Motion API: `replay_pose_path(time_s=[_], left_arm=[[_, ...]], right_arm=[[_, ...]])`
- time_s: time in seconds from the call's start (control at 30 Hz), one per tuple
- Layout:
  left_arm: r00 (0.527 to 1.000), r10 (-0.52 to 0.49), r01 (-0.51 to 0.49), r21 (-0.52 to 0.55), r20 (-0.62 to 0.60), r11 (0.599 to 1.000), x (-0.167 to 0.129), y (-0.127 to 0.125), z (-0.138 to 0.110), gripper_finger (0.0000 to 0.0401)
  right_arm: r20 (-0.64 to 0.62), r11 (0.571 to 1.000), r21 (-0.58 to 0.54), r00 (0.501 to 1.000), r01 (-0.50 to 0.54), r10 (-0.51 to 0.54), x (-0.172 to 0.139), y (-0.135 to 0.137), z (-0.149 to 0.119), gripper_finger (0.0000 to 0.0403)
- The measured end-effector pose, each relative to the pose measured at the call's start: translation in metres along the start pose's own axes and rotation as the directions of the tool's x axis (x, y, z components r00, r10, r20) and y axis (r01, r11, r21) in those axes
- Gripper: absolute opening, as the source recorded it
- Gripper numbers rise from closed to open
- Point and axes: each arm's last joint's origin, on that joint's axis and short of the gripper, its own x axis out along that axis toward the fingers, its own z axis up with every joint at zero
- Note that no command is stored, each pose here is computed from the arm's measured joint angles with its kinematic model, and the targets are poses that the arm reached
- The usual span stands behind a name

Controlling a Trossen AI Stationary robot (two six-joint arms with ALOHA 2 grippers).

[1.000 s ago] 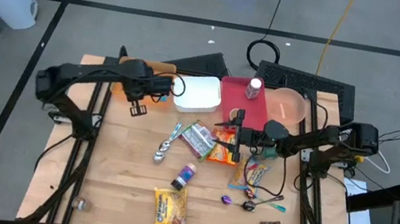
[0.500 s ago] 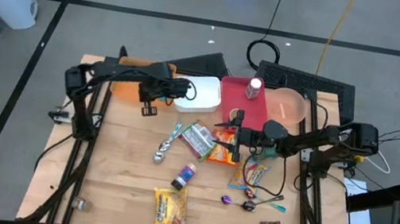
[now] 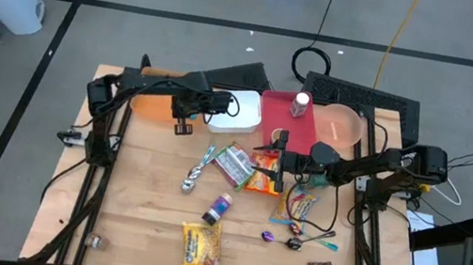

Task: Pick & Place Food Item
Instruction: Put the top left purple spoon into the orange bin

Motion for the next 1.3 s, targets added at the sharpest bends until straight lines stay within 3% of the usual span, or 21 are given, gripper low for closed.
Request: replay_pose_path(time_s=[0.7, 0.93, 1.17, 1.3], left_arm=[[0.999, -0.054, 0.054, -0.011, -0.003, 0.998, 0.002, 0.0033, -0.0002, 0.0004], [0.998, -0.062, 0.062, -0.011, -0.002, 0.998, 0.0019, 0.0031, -0.0002, 0.0028], [0.997, -0.08, 0.08, -0.011, 0.003, 0.997, 0.0018, 0.0026, 0.0001, 0.0006], [0.997, -0.08, 0.08, -0.016, 0.005, 0.997, 0.0018, 0.0026, 0.0004, 0.0027]], right_arm=[[0.001, 1.0, -0.001, 1.0, 0.0, 0.0, 0.0001, 0.0001, 0.0002, 0.0251], [0.001, 1.0, 0.0, 1.0, 0.0, 0.0, 0.0001, 0.0001, 0.0002, 0.0251], [0.001, 1.0, 0.0, 1.0, 0.0, 0.0, 0.0, 0.0001, 0.0001, 0.0251], [0.001, 1.0, 0.0, 1.0, 0.0, 0.0, 0.0001, 0.0001, 0.0002, 0.0251]])
